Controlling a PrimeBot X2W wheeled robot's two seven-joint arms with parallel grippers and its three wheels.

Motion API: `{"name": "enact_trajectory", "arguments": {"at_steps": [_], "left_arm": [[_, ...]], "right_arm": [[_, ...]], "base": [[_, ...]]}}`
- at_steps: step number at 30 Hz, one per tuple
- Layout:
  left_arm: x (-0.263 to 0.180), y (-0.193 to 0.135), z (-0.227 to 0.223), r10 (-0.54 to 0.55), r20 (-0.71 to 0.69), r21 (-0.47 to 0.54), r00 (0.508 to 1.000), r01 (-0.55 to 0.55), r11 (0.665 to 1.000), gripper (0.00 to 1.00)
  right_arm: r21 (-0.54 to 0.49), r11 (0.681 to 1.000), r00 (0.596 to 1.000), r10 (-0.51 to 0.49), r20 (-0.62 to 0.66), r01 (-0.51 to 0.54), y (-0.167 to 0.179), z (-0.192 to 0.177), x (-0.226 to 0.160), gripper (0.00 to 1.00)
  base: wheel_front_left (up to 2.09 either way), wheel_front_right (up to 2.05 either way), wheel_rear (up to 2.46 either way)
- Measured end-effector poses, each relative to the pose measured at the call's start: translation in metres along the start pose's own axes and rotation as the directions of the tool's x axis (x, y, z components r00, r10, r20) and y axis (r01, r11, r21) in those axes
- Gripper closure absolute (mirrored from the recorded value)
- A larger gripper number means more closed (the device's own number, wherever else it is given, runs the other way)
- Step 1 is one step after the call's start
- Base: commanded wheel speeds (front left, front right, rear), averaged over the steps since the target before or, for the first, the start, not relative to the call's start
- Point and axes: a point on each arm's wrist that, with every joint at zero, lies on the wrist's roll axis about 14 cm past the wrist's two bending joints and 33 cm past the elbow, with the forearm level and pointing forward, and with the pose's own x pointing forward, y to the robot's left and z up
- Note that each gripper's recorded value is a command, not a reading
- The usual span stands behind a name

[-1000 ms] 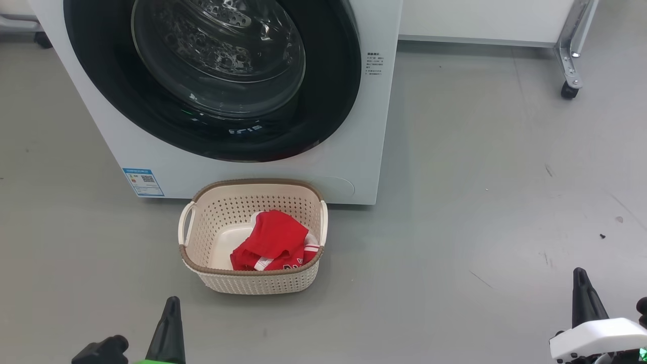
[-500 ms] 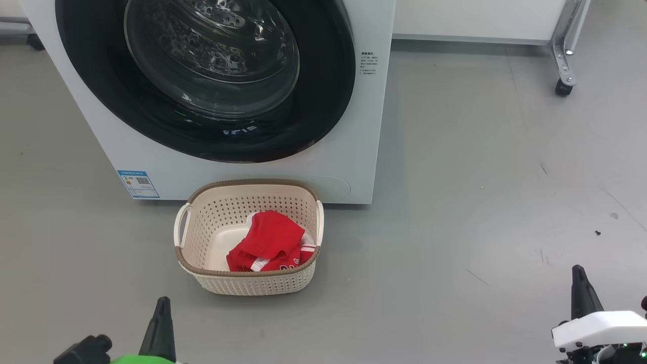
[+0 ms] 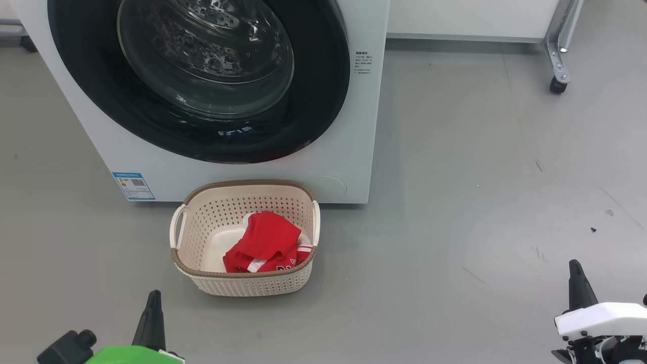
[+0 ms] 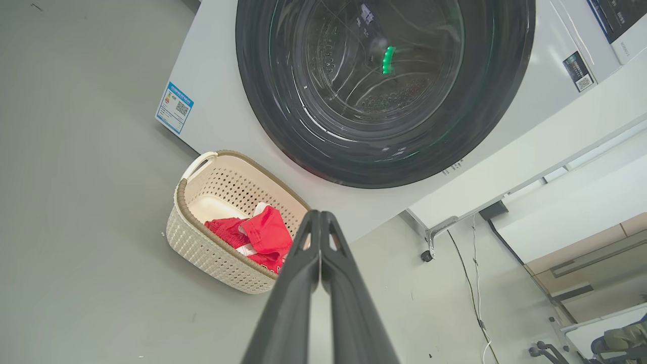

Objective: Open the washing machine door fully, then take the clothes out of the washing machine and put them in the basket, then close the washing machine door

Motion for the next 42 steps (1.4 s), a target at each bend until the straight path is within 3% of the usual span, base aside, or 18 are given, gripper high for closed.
{"name": "enact_trajectory", "arguments": {"at_steps": [23,42], "left_arm": [[0.013,-0.002,0.007,-0.014,-0.018,-0.210,1.000,0.010,0.978,1.00],[0.023,-0.004,0.012,-0.036,-0.029,-0.395,0.999,0.022,0.918,1.00]], "right_arm": [[0.236,0.972,1.000,0.000,0.004,-0.001,0.002,0.005,0.005,1.00],[0.440,0.898,1.000,0.013,0.020,-0.021,0.005,0.012,0.009,1.00]], "base": [[0.00,0.00,0.00],[0.00,0.00,0.00]]}}
